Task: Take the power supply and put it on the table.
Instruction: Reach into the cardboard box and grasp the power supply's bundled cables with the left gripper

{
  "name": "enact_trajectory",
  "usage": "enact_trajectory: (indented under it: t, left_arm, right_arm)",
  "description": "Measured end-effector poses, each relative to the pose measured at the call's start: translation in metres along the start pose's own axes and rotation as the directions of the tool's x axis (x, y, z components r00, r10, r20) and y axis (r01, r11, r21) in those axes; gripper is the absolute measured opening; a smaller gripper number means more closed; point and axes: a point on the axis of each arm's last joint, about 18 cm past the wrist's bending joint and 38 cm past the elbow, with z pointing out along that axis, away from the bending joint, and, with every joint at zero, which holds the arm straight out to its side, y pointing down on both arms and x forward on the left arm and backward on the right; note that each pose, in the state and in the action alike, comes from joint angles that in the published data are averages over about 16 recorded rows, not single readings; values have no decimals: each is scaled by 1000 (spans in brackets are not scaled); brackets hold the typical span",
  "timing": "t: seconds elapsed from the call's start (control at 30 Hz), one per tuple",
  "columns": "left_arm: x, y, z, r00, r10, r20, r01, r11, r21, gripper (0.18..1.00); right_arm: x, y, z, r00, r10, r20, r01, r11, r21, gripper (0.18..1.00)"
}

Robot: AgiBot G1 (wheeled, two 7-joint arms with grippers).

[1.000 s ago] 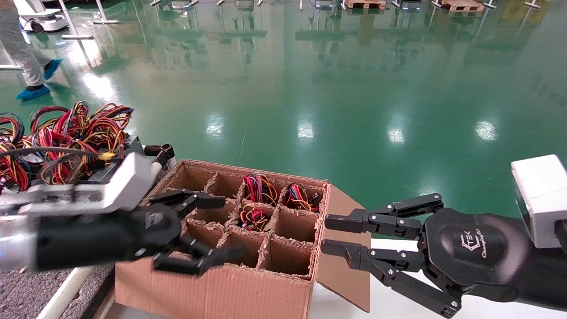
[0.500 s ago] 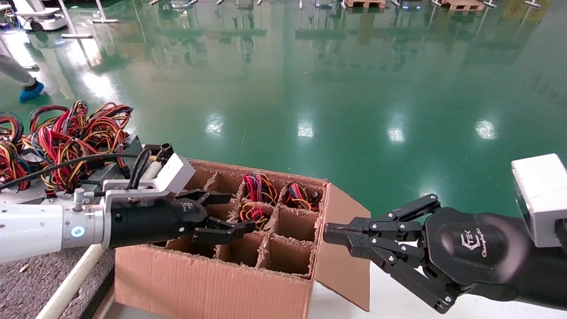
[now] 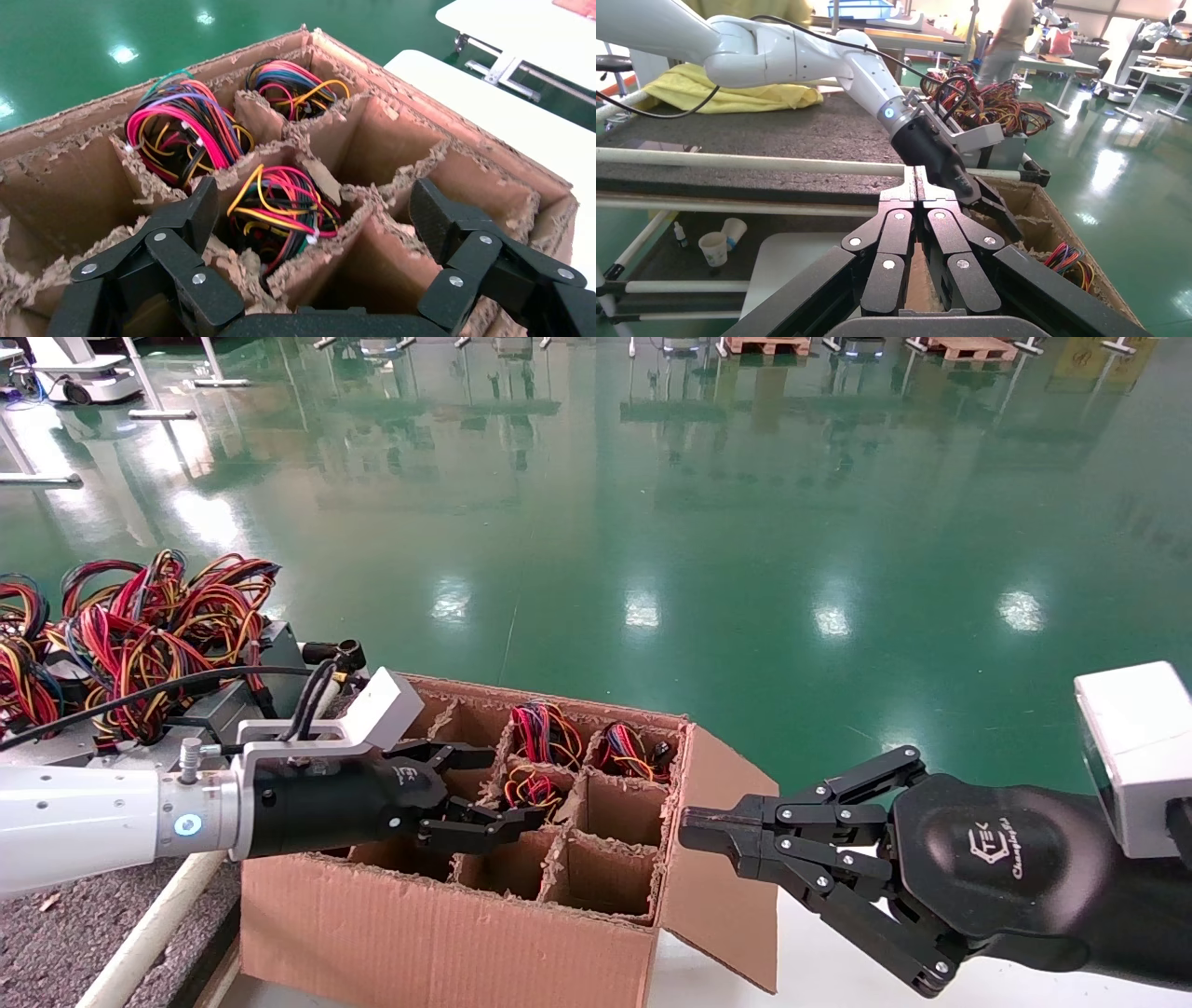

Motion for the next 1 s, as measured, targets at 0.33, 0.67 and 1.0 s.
enact_trajectory:
  t: [0.33,0.67,1.0]
  left_arm:
    - [-6,10,11,1000,-2,2,2,1000,-9,938]
    - [-14,19,14,1000,-8,16,8,1000,0,797]
    - [-18,24,19,999,-22,25,22,1000,13,568]
  right_arm:
    - [0,0,0,1000,0,0,0,1000,0,225]
    - [0,0,0,1000,0,0,0,1000,0,340]
    - [0,0,0,1000,0,0,0,1000,0,554]
